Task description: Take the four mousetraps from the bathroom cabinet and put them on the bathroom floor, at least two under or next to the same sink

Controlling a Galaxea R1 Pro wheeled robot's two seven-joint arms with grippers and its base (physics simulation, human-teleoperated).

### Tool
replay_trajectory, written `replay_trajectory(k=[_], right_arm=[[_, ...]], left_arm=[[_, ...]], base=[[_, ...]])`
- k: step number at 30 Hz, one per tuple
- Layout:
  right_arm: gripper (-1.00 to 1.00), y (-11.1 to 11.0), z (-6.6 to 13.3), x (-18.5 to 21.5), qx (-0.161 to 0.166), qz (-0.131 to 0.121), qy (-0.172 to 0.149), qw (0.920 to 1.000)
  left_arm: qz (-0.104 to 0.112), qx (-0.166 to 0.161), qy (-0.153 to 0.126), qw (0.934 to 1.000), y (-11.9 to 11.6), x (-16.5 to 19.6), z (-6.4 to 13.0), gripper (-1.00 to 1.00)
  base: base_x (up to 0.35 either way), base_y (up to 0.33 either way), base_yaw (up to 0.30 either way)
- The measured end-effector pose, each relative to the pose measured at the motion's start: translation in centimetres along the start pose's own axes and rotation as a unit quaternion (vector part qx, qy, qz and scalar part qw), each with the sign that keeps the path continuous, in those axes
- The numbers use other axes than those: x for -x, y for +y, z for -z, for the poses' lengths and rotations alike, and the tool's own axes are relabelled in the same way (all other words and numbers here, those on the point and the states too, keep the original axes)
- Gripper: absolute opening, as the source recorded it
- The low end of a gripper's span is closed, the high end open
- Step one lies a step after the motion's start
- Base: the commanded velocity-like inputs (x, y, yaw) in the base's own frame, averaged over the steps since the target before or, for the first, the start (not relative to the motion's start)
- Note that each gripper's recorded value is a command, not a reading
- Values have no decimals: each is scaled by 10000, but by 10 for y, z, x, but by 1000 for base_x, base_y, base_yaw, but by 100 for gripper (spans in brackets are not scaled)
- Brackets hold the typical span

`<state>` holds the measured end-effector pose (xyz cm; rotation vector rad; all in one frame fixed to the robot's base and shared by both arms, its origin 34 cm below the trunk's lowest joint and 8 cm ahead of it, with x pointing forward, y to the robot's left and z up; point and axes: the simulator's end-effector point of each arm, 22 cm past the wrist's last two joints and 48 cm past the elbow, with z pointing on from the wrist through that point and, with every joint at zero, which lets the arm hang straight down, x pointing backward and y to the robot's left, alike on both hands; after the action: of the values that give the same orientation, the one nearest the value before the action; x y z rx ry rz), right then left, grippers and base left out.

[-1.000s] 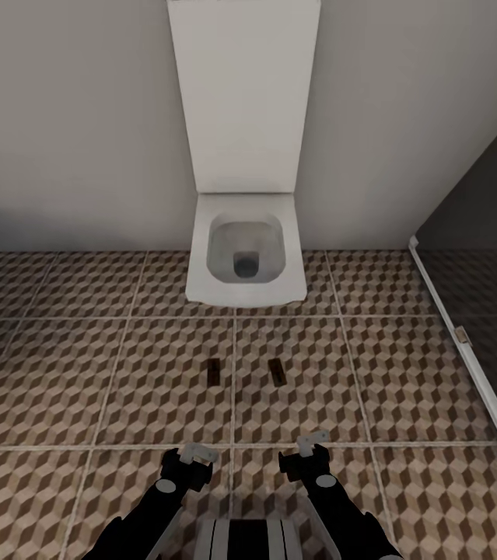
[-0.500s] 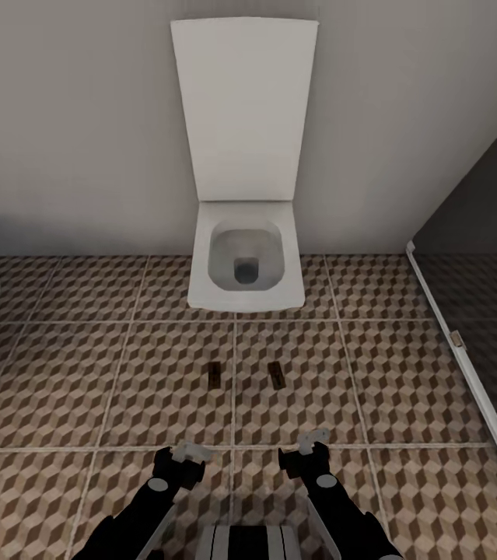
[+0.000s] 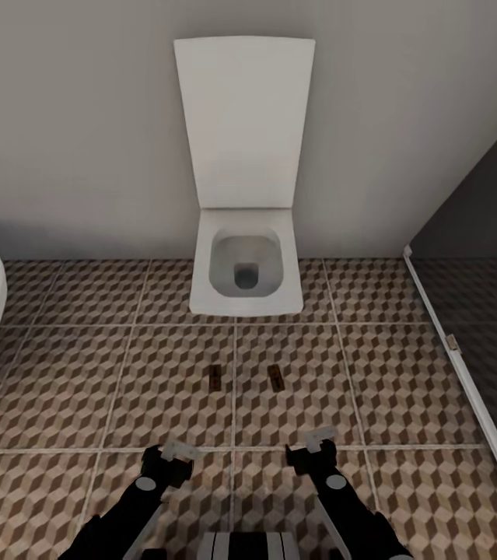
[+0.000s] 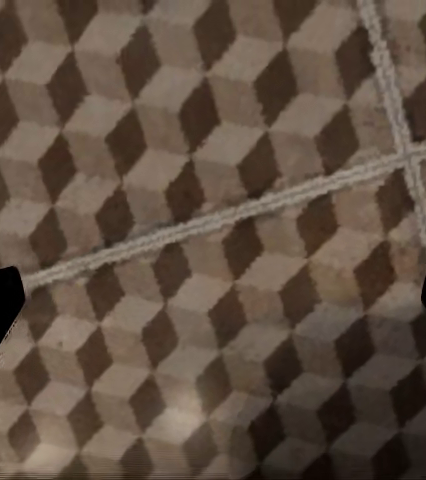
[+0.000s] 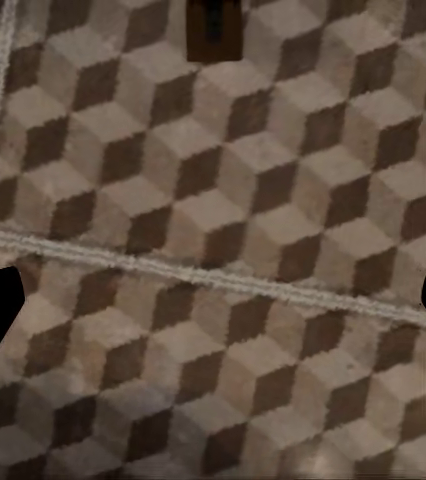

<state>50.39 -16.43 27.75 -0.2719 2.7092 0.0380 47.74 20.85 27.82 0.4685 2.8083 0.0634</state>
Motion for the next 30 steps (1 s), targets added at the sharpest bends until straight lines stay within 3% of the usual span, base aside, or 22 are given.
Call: replay_trajectory(k=[9,15,22,30], right_arm=[[100,4,16,3,530,127,13,9985],[100,1,26,0,604,159,53,9980],[100,5,40,-24,675,165,83,9976],[100,-5,57,-33,658,200,-25,9976]], left_arm=[[-78,121,183,9997,23,-15,15,100],[-122,134,291,9994,33,-23,25,100],[-158,-247,350,9990,27,-25,38,100],[-191,-352,348,9986,31,-22,53,100]], base=[[0,0,0],[0,0,0],[0,0,0],[0,0,0]])
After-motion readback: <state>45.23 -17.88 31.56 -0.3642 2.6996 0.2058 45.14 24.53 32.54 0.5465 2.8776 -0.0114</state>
